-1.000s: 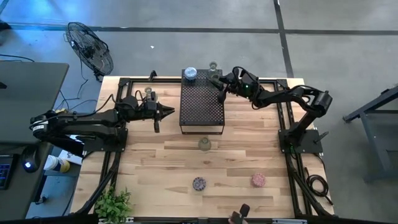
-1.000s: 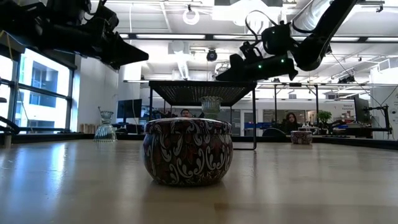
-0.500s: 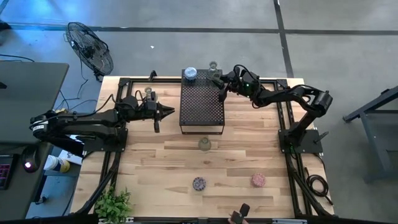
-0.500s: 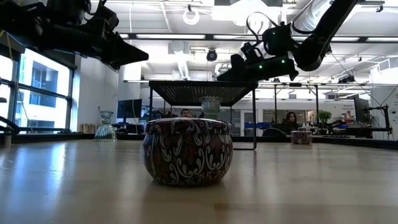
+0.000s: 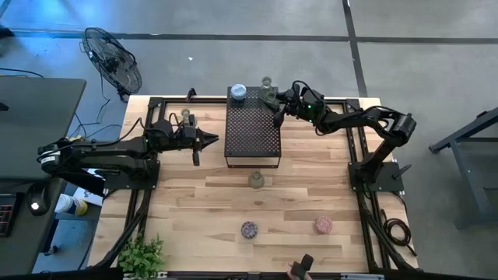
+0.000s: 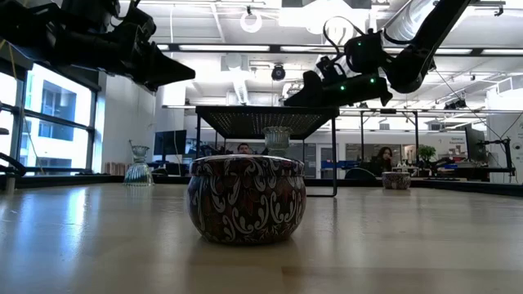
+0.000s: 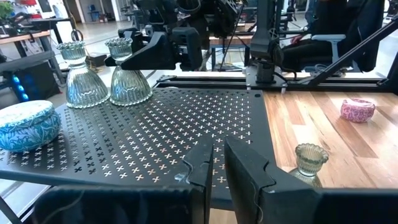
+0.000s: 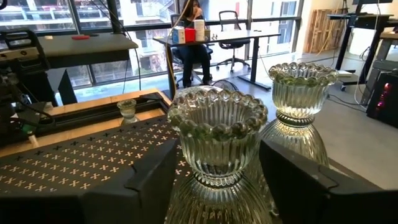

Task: Pick & Place candle stick holders
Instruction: Put the green glass candle holder on the shelf aligned with the other green glass candle holder, then put the red scented candle on the shelf aligned with the other blue scented candle

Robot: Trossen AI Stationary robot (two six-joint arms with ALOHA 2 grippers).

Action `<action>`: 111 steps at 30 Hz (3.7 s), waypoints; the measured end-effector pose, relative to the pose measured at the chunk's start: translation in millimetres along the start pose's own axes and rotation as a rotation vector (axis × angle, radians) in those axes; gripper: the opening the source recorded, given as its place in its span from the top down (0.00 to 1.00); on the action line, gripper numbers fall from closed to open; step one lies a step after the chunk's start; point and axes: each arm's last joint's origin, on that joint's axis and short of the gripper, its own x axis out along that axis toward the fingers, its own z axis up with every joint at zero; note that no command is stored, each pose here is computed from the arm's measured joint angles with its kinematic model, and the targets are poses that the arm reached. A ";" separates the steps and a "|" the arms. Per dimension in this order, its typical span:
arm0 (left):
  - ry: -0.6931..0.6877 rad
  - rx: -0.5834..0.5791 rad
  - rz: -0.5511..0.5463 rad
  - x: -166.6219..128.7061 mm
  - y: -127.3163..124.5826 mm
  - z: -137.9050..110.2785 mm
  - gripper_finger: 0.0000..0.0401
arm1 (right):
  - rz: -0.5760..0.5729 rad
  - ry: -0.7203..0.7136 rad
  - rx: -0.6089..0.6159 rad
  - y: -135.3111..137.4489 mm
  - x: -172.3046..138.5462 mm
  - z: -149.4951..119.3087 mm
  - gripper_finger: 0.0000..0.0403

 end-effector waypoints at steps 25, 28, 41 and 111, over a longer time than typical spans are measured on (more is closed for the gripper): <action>0.014 -0.009 -0.001 0.0 -0.2 -1.4 0.91 | 0.004 0.204 -0.054 8.6 -53.7 45.0 0.47; 0.014 -0.009 -0.001 0.0 -0.2 -1.4 0.91 | 0.006 0.259 -0.061 9.5 -60.2 44.3 0.54; 0.014 -0.009 0.003 0.0 0.0 -1.3 0.91 | -0.071 0.390 -0.057 5.2 -49.9 19.6 0.95; 0.088 -0.017 0.039 -0.4 0.5 -8.3 0.91 | -0.786 0.744 0.246 -48.6 -127.9 -48.3 0.39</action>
